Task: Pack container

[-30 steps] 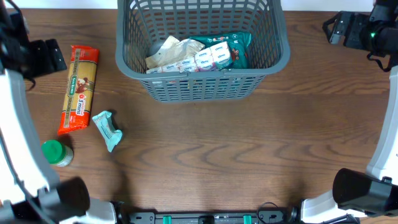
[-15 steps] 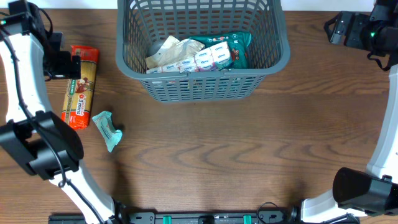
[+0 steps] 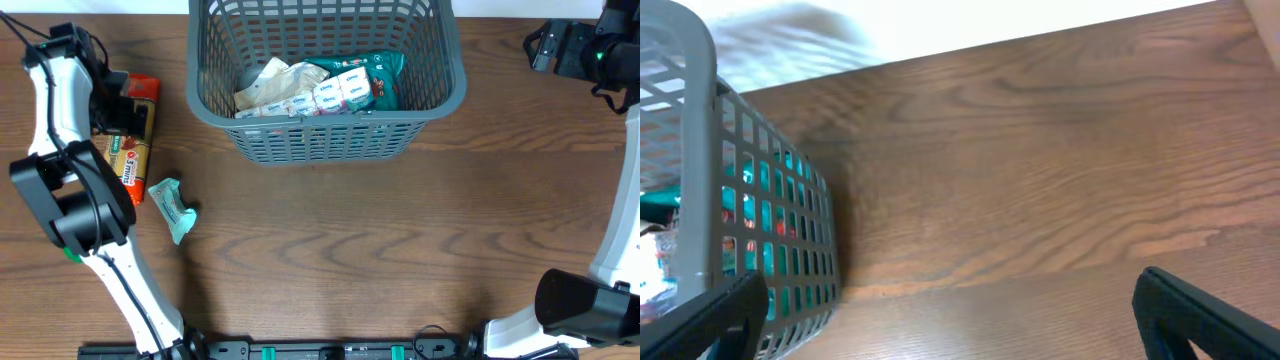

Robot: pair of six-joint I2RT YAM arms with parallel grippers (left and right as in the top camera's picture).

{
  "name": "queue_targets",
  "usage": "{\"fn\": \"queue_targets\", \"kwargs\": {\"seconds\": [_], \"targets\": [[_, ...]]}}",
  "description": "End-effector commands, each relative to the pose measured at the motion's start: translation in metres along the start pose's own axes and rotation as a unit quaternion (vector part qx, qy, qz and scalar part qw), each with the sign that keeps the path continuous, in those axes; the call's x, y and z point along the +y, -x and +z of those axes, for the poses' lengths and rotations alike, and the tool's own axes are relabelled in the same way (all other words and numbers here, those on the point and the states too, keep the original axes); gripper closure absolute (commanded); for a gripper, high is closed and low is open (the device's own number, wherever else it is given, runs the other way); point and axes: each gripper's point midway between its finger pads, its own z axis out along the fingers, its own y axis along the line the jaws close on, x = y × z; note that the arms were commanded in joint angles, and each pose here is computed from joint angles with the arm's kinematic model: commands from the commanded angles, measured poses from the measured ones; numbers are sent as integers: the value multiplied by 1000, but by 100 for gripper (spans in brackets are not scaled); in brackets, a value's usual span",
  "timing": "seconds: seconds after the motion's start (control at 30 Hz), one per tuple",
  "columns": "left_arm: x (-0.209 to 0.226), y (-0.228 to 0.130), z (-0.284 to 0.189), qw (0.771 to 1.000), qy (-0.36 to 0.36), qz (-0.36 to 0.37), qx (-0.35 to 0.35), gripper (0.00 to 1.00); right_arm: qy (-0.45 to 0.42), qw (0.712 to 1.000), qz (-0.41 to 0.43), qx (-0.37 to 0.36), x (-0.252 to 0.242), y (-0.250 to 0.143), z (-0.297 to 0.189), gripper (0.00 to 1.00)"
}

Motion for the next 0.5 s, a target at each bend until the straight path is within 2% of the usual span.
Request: {"fn": "queue_targets", "kwargs": {"seconds": [0.0, 0.17, 0.47], "targets": [[-6, 5, 15, 999, -24, 27, 0, 2, -6, 1000, 6, 6, -5, -2, 5, 1], [-17, 8, 31, 997, -53, 51, -1, 2, -6, 1000, 6, 6, -4, -2, 5, 1], [-13, 17, 37, 997, -44, 56, -20, 2, -6, 1000, 11, 7, -4, -3, 5, 1]]}}
